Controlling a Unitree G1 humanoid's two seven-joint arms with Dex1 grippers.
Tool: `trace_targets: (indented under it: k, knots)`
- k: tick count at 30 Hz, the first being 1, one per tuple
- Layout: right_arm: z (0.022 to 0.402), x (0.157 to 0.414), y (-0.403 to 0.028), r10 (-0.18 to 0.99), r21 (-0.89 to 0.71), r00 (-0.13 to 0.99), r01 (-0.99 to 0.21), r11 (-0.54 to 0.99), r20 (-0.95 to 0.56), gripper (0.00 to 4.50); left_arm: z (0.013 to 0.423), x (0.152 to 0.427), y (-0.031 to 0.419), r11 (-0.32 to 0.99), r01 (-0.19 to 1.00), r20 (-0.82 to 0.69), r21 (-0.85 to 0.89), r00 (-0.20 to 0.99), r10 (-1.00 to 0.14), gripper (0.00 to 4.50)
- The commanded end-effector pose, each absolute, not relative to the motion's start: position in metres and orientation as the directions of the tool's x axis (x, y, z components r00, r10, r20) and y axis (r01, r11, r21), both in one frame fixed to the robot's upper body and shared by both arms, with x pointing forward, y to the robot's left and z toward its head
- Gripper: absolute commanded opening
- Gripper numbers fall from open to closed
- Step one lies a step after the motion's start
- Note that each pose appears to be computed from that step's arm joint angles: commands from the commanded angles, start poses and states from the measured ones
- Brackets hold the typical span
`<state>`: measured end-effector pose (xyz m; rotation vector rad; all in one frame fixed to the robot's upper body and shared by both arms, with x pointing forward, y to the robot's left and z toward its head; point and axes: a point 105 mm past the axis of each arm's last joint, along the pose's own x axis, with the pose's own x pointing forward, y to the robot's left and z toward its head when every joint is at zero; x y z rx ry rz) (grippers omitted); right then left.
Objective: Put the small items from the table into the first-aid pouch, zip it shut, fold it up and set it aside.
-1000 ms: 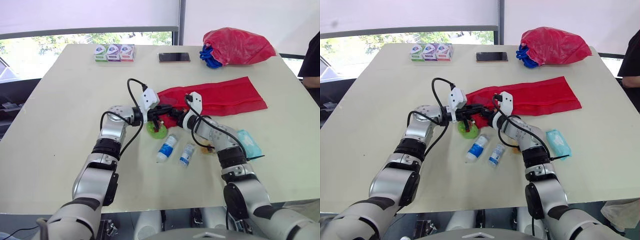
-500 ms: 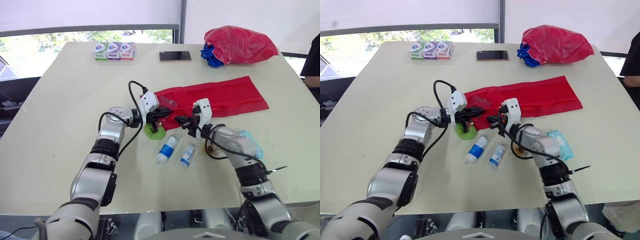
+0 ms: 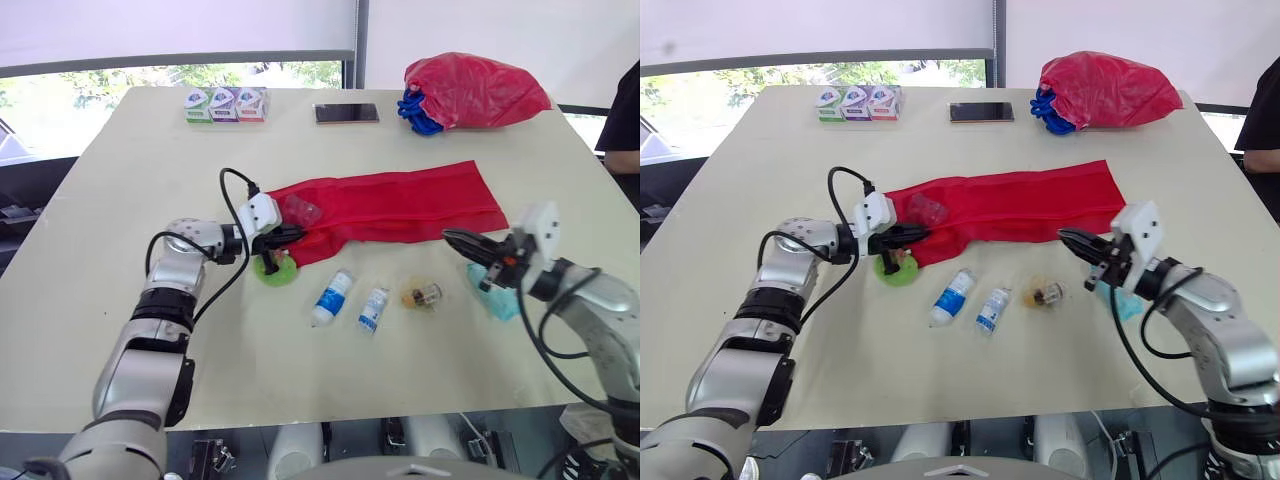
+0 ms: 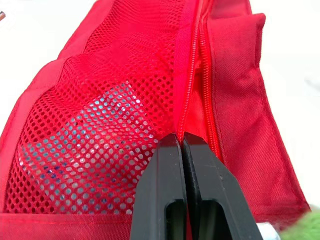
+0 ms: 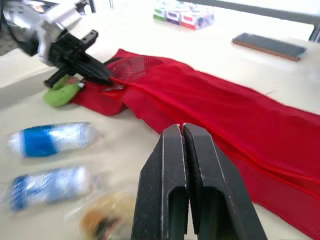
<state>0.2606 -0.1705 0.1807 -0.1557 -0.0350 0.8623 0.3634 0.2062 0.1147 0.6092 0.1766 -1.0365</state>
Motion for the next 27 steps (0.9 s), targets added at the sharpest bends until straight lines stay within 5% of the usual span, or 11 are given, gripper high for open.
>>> trace_targets:
  k: [1, 2, 9, 10, 12, 16, 20, 27]
  knots:
    - [0.204, 0.24, -0.183, 0.775, -0.22, 0.631, -0.752, 0.621, 0.03, 0.65, 0.122, 0.357, 0.236, 0.391, 0.819, -0.427, 0.421, 0.559, -0.71, 0.0]
    - [0.203, 0.236, -0.188, 0.77, -0.227, 0.637, -0.748, 0.624, 0.018, 0.84, 0.123, 0.357, 0.242, 0.395, 0.807, -0.431, 0.439, 0.575, -0.695, 0.0]
    - [0.199, 0.205, -0.192, 0.835, -0.171, 0.546, -0.83, 0.53, -0.064, 3.98, 0.131, 0.367, 0.272, 0.438, 0.739, -0.445, 0.512, 0.664, -0.601, 0.0]
    - [0.199, 0.201, -0.191, 0.843, -0.174, 0.532, -0.84, 0.514, -0.079, 4.47, 0.132, 0.368, 0.272, 0.439, 0.737, -0.446, 0.514, 0.667, -0.597, 0.47]
    - [0.203, 0.197, -0.192, 0.852, -0.176, 0.516, -0.85, 0.496, -0.088, 4.5, 0.133, 0.369, 0.274, 0.44, 0.737, -0.449, 0.512, 0.667, -0.595, 0.8]
    - [0.211, 0.196, -0.196, 0.855, -0.211, 0.51, -0.85, 0.482, -0.098, 4.5, 0.135, 0.37, 0.274, 0.437, 0.747, -0.459, 0.501, 0.657, -0.598, 2.88]
    - [0.212, 0.19, -0.206, 0.866, -0.23, 0.481, -0.866, 0.445, -0.137, 4.5, 0.141, 0.372, 0.263, 0.391, 0.782, -0.465, 0.486, 0.61, -0.642, 4.34]
    - [0.221, 0.195, -0.218, 0.864, -0.256, 0.48, -0.864, 0.434, -0.153, 4.5, 0.161, 0.374, 0.225, 0.272, 0.831, -0.425, 0.485, 0.496, -0.757, 4.43]
